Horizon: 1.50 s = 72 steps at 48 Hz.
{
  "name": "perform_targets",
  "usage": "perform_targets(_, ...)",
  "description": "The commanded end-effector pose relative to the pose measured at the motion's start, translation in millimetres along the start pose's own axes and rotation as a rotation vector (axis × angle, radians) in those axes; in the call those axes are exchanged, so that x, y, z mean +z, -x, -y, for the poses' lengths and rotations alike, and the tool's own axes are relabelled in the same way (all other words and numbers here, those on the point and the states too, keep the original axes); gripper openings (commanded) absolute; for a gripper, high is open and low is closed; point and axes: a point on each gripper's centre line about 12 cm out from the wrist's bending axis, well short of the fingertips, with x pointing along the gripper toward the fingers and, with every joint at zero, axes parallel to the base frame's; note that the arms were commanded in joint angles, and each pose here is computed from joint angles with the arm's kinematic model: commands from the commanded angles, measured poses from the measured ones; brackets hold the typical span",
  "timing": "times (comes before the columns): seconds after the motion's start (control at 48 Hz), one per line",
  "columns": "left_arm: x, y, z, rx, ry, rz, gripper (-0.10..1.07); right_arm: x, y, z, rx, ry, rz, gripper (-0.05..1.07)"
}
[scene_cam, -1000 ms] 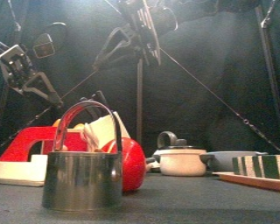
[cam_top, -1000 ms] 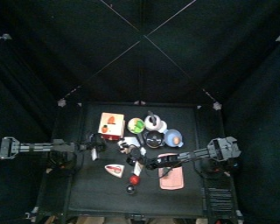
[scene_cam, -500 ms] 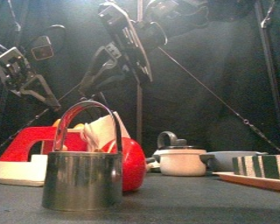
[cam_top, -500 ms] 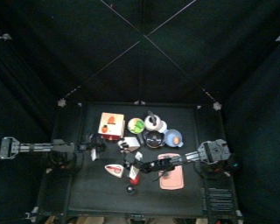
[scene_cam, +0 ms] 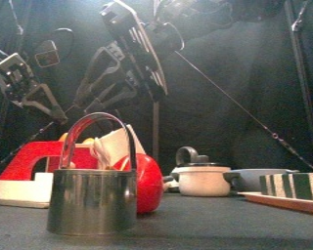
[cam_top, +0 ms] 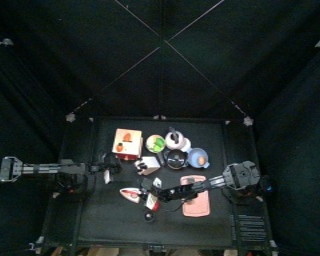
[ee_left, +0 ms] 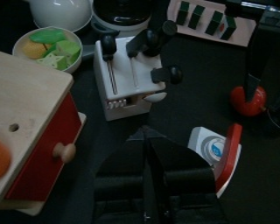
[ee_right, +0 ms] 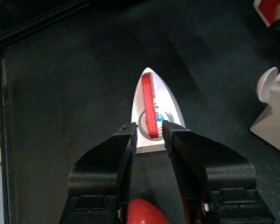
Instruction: Grab green sushi piece
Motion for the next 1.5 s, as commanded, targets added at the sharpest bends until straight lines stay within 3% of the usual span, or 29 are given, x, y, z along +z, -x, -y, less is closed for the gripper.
perform_targets(0.0,5.1,-0.2,0.4,-0.002,0.005,0.016,0.38,17.9,6.2,-8.0,0.021,-0.005,0.043,0.71)
perform_targets(0.354,3.8,-0.2,0.3,-0.002,0.018,0.013,0.38,11.1,4.7,-4.8,-0.014,-0.005,0.026,0.71)
perform_targets(0.5,4.1,0.1,0.3,-0.003,0.019,0.015,0.38,7.0,18.6,-3.6,-0.051,-0.024,0.013,0.71)
perform_targets(0.688,3.2,-0.2,0.2,-0.002,0.019,0.012,0.38,-2.5,51.7,11.2,-0.189,-0.086,-0.027,0.72)
perform_targets(0.896,1.4,-0.2,0.1,-0.002,0.019,0.009,0.38,-34.5,95.3,27.6,-0.361,-0.174,-0.135,0.75)
perform_targets(1.167,1.4,-0.2,0.2,-0.003,0.031,0.008,0.38,-69.8,129.7,52.4,-0.549,-0.349,-0.28,0.85)
perform_targets(1.292,0.8,-0.2,0.1,-0.002,0.033,0.007,0.38,-77.4,142.7,65.6,-0.629,-0.44,-0.262,0.89)
perform_targets(1.479,-0.5,-0.3,-0.3,-0.001,0.034,0.004,0.38,-94.7,157.5,83.4,-0.687,-0.546,-0.242,0.92)
